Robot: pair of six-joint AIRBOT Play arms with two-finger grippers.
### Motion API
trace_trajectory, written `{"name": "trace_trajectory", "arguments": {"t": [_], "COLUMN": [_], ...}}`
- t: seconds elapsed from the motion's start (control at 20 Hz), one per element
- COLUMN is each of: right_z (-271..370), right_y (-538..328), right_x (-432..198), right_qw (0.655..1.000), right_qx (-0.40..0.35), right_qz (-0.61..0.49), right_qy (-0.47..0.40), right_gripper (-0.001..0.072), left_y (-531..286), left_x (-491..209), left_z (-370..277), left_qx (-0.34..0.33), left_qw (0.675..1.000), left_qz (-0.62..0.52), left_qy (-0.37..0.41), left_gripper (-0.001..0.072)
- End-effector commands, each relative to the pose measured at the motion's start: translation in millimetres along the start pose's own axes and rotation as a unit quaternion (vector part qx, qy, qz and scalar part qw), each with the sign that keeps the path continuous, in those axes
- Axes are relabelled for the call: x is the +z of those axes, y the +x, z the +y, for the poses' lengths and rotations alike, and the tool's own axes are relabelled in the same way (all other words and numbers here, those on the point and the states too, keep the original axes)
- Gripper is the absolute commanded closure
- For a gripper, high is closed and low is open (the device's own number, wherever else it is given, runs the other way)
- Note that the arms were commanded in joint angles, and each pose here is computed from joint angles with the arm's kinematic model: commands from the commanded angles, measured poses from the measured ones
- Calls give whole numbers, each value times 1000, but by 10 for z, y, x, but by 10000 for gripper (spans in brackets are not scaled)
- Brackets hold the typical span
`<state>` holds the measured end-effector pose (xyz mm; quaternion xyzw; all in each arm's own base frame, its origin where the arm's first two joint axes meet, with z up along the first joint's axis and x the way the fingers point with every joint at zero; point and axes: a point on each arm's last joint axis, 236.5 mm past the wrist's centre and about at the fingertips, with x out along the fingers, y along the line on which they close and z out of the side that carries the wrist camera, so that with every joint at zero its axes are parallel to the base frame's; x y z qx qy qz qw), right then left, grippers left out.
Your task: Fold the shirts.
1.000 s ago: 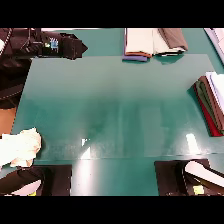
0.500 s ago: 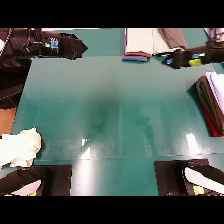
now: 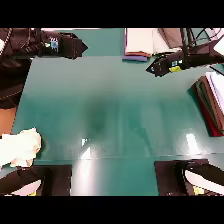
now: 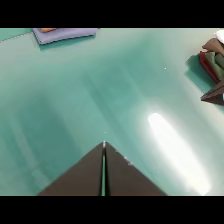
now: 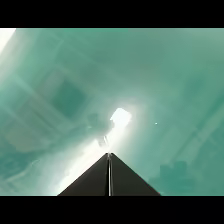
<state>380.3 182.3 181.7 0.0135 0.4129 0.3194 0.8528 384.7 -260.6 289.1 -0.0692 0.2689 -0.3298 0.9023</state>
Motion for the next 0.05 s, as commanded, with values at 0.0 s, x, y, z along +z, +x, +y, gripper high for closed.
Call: {"name": "trace_trajectory", "arguments": {"t": [0.0], "right_z": [51], "right_y": [10], "right_x": [-60], "right_qw": [1000], "right_qx": [6], "right_qz": [13], "right_qy": [-3], "right_gripper": [694], "left_y": [0], "left_x": [0], "left_z": [-1], "left_qx": [0], "left_qw": [1000], "left_qz": [0], "left_qy": [0], "left_gripper": [677]}}
